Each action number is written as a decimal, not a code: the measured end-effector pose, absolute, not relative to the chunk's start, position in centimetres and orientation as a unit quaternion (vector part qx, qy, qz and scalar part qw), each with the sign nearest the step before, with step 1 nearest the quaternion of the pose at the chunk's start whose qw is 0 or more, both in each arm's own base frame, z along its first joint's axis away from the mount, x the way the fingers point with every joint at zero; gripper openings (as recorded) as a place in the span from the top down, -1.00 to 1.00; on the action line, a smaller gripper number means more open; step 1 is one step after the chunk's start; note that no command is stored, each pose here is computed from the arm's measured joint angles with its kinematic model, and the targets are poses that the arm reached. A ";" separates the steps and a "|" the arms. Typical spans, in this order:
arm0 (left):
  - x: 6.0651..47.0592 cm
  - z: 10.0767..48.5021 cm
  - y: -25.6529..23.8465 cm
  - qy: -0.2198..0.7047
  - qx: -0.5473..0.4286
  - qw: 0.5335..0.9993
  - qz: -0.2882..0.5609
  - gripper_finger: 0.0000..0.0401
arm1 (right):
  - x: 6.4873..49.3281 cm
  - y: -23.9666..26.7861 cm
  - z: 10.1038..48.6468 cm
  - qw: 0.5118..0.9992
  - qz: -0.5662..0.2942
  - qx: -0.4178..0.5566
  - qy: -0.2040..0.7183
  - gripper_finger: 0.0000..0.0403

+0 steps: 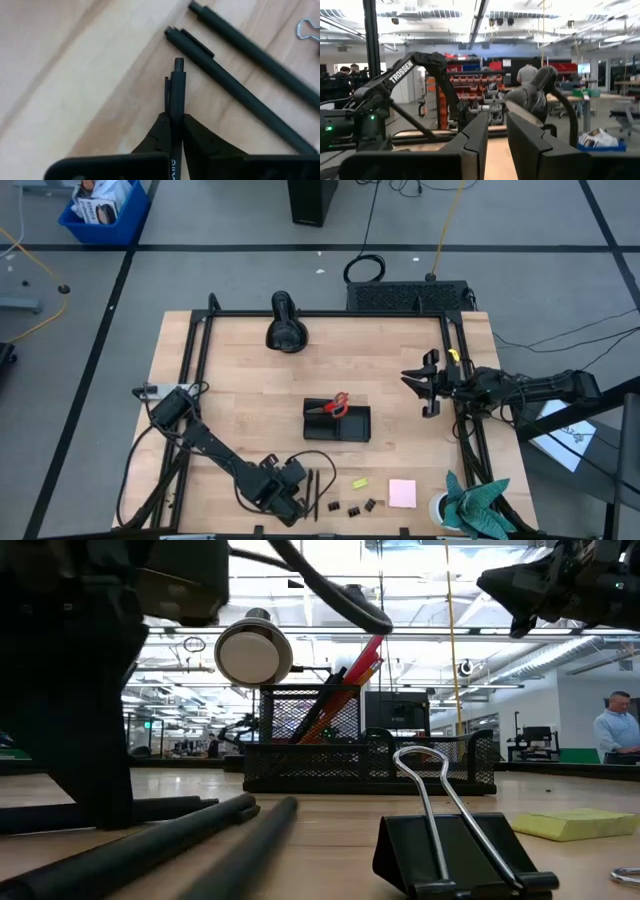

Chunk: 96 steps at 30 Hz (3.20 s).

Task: Pick and place office supplies into organizer
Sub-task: Put the left pen into the desk organizer

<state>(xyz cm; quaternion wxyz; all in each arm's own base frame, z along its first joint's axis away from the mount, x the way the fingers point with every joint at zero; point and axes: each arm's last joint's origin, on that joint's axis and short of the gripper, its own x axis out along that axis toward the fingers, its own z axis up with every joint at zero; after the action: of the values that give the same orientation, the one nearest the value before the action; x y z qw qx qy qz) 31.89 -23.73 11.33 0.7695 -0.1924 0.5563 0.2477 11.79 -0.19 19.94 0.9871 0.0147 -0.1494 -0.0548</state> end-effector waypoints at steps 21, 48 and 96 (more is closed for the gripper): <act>33.7 23.8 -21.6 0.212 0.069 0.939 0.262 0.90 | 12.2 -0.2 19.2 0.990 -0.049 0.067 -0.117 0.68; 32.7 20.0 -5.1 -0.016 0.028 0.997 0.073 0.97 | 12.1 0.0 19.7 0.990 -0.012 0.037 -0.139 0.68; 33.1 23.4 -12.4 0.229 -0.001 0.963 0.142 0.41 | 12.1 0.0 19.4 0.992 -0.015 0.037 -0.122 0.68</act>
<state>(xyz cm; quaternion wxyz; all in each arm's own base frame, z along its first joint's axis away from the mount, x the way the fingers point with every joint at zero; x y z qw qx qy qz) 33.15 -12.37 23.42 0.9630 -0.0015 0.2291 0.1421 12.14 0.02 19.40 0.9917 0.0372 -0.1222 -0.0154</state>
